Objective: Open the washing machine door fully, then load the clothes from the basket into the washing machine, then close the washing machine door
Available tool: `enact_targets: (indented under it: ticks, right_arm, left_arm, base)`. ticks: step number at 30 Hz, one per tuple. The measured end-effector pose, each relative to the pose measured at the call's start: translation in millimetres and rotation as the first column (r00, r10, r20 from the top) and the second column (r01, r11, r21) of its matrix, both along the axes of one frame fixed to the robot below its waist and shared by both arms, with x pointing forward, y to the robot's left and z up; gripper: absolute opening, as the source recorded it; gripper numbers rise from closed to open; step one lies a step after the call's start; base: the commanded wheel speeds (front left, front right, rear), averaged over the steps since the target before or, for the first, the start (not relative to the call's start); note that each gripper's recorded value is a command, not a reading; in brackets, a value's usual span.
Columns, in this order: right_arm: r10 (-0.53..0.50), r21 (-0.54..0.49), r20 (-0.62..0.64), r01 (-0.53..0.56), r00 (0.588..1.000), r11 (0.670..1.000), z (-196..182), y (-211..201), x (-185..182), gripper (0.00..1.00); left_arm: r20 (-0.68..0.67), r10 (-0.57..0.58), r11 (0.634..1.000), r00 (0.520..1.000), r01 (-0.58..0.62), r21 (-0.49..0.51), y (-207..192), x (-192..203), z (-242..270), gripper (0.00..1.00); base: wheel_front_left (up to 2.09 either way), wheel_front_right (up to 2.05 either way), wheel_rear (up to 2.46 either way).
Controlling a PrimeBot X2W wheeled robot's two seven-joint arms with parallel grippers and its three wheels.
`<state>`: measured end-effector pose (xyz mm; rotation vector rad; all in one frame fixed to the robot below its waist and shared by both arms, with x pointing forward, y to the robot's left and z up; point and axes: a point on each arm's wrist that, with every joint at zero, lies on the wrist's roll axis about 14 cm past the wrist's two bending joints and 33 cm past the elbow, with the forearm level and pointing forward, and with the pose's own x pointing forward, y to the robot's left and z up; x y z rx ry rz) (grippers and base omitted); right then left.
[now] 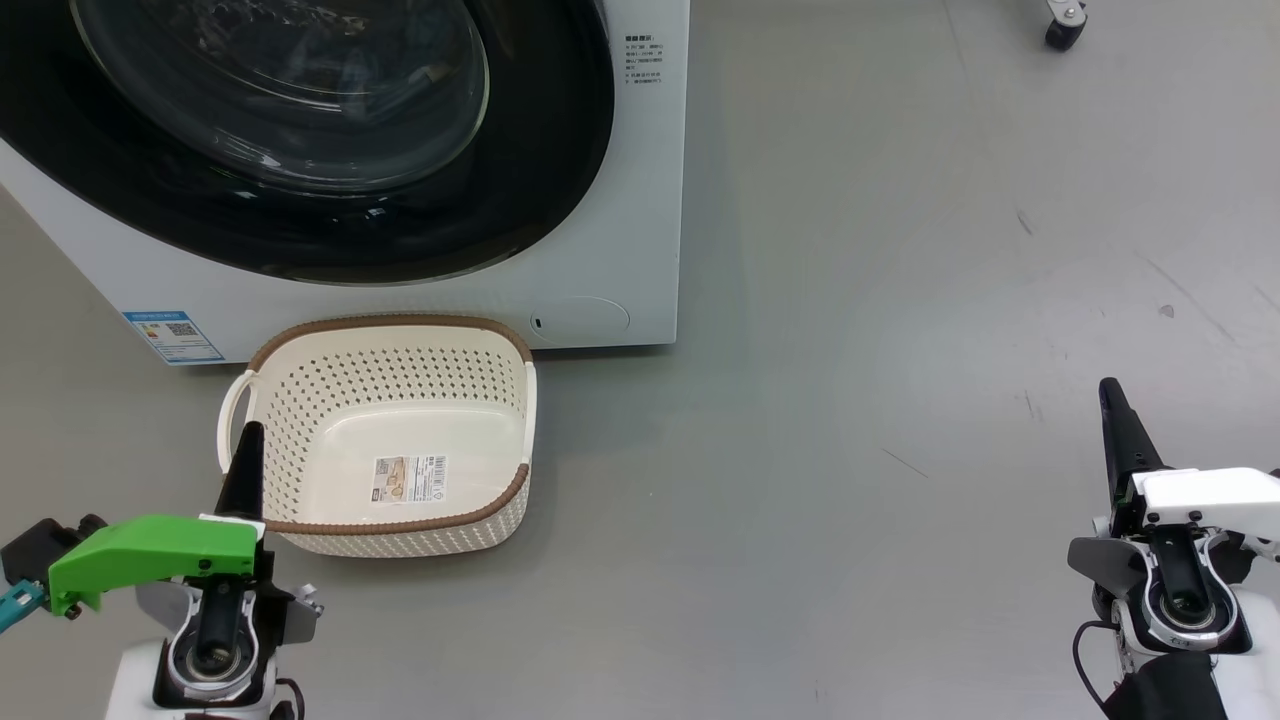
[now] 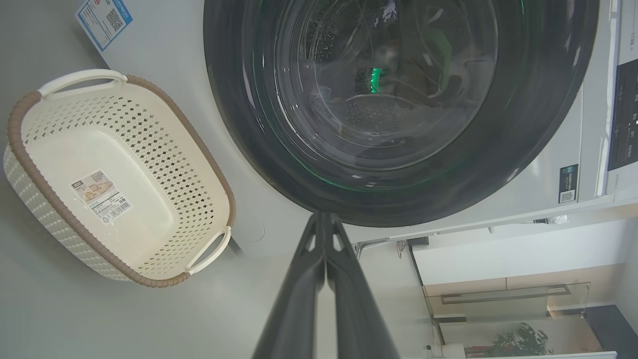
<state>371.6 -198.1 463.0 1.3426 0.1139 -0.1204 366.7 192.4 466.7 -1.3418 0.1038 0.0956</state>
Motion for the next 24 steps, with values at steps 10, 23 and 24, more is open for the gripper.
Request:
enact_targets:
  ticks: [10,23,24]
  right_arm:
    - [-0.024,0.131,0.019,0.022,1.000,0.991,4.5,-5.3,-0.2,0.00]
    - [-0.045,0.230,0.044,0.034,0.998,0.973,10.4,-9.2,0.9,0.00]
    - [-0.045,0.230,0.044,0.034,0.998,0.973,10.3,-9.2,0.9,0.00]
  left_arm:
    - [0.022,-0.001,0.991,1.000,0.004,-0.134,-2.9,4.6,6.3,0.00]
    - [0.045,-0.001,0.971,0.999,0.012,-0.239,-5.2,9.2,12.8,0.00]
    - [0.045,-0.001,0.971,0.999,0.012,-0.239,-5.2,9.2,12.8,0.00]
  base:
    - [0.00,0.00,0.00]
    - [0.00,0.00,0.00]
    - [0.00,0.00,0.00]
